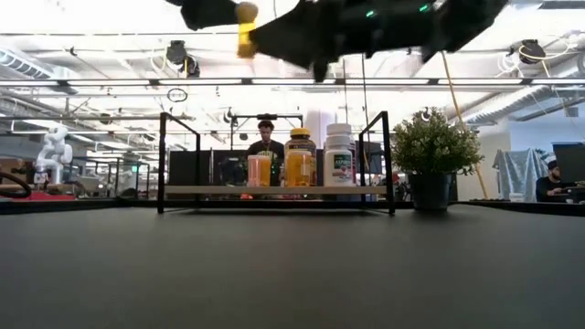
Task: Pick and place medicine bottles onto shelf by color
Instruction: Put the orange pill bottle on the shelf aligned with the other orange pill bottles
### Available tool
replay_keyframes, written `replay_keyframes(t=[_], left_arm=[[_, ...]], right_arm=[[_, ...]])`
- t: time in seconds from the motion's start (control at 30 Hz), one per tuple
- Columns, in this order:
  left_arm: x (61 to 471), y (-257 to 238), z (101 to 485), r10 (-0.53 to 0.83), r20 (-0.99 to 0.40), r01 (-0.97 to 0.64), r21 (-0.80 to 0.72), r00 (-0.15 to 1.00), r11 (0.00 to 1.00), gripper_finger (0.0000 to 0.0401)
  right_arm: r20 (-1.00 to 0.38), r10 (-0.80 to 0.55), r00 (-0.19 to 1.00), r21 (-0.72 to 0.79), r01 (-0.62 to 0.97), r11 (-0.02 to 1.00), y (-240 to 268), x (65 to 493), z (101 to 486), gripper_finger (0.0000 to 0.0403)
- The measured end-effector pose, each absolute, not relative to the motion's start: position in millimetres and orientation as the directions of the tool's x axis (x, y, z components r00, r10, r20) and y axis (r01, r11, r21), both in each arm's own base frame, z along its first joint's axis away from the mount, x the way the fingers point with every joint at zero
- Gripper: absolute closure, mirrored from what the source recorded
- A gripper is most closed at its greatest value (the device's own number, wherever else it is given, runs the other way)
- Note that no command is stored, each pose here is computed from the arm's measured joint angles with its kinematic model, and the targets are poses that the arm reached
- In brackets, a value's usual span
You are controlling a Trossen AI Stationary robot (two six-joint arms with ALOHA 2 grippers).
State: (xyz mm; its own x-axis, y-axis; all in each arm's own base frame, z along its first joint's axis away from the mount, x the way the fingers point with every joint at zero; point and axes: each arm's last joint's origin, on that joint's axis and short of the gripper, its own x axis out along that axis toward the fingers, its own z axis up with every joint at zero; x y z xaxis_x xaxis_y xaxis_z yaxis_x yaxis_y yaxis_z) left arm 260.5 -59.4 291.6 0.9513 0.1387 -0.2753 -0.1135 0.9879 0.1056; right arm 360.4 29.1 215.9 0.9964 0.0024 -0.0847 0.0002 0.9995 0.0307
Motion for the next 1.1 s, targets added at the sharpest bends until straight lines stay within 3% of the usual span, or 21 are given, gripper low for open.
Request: replay_keyframes(t=[0.17,0.33,1.1], left_arm=[[267,-55,296,0.152,-0.202,-0.144,0.055,0.968,0.988,0.0056],[271,-51,301,0.006,-0.158,-0.007,-0.006,0.987,1.0,0.0096],[284,-35,293,-0.069,-0.164,0.064,-0.037,0.984,0.997,0.0215]], right_arm=[[-0.057,-0.018,0.998,-0.002,0.018,1.0,38,339,229,0.032],[-0.044,-0.015,0.999,-0.032,0.013,0.999,44,333,235,0.032],[-0.073,-0.039,0.997,-0.025,0.038,0.999,44,333,233,0.032]])
